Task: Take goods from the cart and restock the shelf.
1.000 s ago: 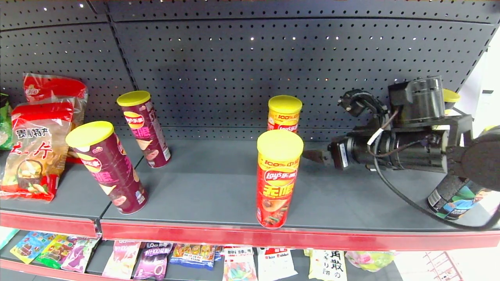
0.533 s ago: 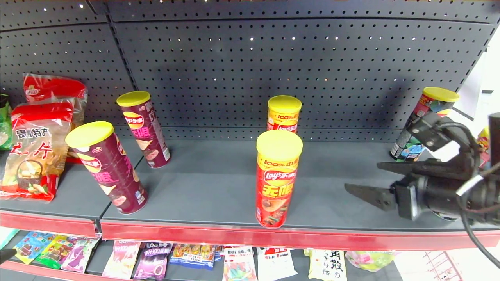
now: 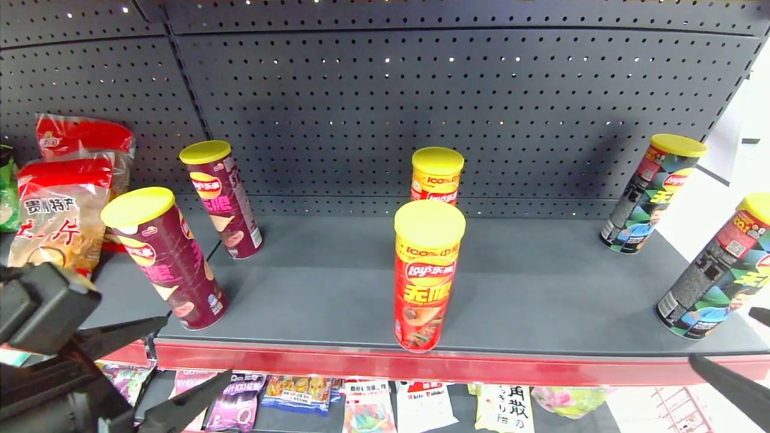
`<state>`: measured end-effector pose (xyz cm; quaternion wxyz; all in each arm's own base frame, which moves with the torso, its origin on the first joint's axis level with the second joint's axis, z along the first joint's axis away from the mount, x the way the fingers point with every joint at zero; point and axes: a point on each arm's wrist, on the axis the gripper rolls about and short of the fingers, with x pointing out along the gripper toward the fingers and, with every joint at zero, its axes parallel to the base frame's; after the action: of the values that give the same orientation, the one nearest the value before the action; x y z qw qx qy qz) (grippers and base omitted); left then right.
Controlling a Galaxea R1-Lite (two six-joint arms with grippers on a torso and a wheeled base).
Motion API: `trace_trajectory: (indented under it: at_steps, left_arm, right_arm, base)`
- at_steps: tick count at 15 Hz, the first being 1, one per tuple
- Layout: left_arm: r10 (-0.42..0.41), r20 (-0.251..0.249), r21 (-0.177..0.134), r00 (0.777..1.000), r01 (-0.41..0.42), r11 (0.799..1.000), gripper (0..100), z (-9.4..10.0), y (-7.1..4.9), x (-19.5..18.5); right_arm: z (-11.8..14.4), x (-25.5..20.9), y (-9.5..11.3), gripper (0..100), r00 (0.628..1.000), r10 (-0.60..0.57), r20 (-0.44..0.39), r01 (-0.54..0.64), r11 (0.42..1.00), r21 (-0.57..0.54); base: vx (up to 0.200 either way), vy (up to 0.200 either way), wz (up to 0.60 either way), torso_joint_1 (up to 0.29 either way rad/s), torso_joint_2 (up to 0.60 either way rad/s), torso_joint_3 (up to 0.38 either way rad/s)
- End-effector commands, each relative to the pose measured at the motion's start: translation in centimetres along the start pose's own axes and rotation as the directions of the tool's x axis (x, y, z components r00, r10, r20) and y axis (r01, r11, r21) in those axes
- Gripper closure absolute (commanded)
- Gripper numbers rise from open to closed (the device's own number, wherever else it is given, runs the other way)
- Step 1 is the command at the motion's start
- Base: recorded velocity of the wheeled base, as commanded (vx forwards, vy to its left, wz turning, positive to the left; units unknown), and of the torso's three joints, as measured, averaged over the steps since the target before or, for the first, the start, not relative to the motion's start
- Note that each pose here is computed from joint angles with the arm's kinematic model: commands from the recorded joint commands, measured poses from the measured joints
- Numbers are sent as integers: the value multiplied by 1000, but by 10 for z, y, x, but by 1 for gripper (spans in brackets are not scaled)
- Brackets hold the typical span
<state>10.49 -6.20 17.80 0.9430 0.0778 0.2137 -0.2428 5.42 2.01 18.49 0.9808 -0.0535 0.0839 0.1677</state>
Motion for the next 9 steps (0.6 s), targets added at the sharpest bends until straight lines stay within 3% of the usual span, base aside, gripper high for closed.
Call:
trace_trajectory:
  at_steps: [1,4,7,9]
  left_arm:
    - [-53,-126,5,991,54,999,0,13,-6,48]
    - [-82,-198,22,977,88,996,0,23,-16,86]
    - [-121,-237,45,964,135,990,0,36,-33,124]
    - [-118,-262,51,958,136,989,0,39,-38,148]
  right_arm:
    - [-17,-35,-3,0,982,-143,123,141,990,30]
    - [-32,-52,-1,0,974,-209,93,203,977,67]
    - [-44,-62,2,0,964,-256,66,248,963,102]
    - [-45,-64,3,0,963,-259,72,251,962,104]
  base:
    - [0,0,0,0,0,0]
    - [0,0,0,0,0,0]
    - [0,0,0,0,0,0]
    - [0,0,0,0,0,0]
